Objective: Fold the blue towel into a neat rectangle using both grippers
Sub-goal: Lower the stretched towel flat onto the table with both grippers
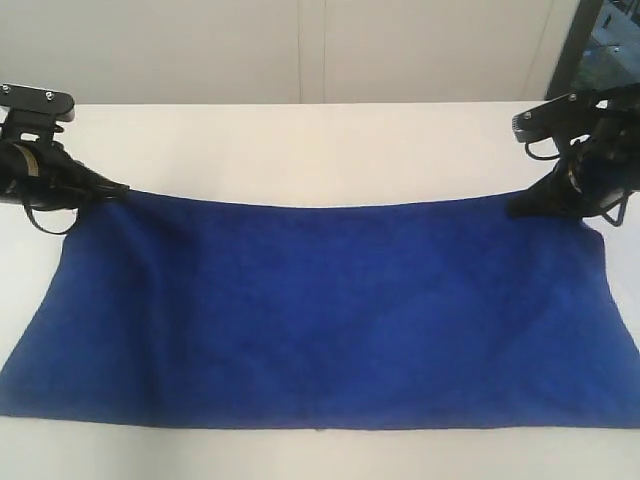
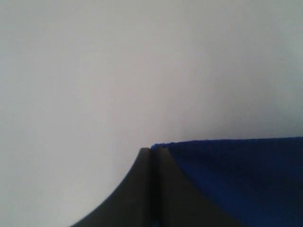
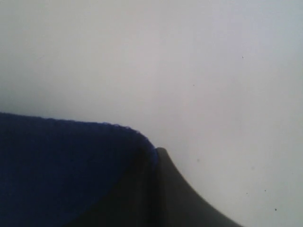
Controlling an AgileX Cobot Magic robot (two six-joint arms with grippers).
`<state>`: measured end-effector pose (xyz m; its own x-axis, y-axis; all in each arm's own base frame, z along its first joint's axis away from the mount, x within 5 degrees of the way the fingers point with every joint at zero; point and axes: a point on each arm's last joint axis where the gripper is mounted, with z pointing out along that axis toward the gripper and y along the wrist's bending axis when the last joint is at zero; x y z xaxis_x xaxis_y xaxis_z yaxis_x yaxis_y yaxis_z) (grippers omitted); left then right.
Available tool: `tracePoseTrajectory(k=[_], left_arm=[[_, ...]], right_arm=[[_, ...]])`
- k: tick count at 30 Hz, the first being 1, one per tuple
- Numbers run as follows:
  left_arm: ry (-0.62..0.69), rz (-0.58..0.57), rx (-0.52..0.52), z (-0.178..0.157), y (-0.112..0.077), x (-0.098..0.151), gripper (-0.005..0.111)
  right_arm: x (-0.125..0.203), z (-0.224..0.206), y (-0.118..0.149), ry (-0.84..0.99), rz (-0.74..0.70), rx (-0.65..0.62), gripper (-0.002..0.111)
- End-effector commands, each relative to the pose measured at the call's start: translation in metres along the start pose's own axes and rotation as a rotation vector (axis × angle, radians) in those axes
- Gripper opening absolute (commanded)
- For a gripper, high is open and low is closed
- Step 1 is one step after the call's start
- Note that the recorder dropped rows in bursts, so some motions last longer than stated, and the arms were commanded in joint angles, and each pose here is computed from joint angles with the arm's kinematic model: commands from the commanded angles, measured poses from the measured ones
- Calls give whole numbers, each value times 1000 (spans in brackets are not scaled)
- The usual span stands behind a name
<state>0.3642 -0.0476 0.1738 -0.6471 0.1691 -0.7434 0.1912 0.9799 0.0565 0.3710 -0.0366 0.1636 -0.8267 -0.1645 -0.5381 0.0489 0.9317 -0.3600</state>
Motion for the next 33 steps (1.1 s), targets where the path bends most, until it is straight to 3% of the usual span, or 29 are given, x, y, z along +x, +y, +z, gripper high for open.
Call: tracePoseTrajectory(k=[1, 6, 24, 28, 33], left_arm=[[11, 2, -15, 13, 5, -6, 0], [41, -23, -46, 23, 17, -5, 0], [65, -15, -47, 44, 17, -4, 0], [64, -15, -47, 44, 17, -4, 7], [65, -7, -47, 44, 17, -4, 38]], right_arm=[[-5, 16, -6, -4, 9, 4, 0], [-9, 28, -4, -22, 11, -22, 0], [-22, 46, -2, -54, -60, -10, 1], [-23, 46, -1, -67, -70, -19, 15], [-24, 46, -1, -70, -76, -20, 44]])
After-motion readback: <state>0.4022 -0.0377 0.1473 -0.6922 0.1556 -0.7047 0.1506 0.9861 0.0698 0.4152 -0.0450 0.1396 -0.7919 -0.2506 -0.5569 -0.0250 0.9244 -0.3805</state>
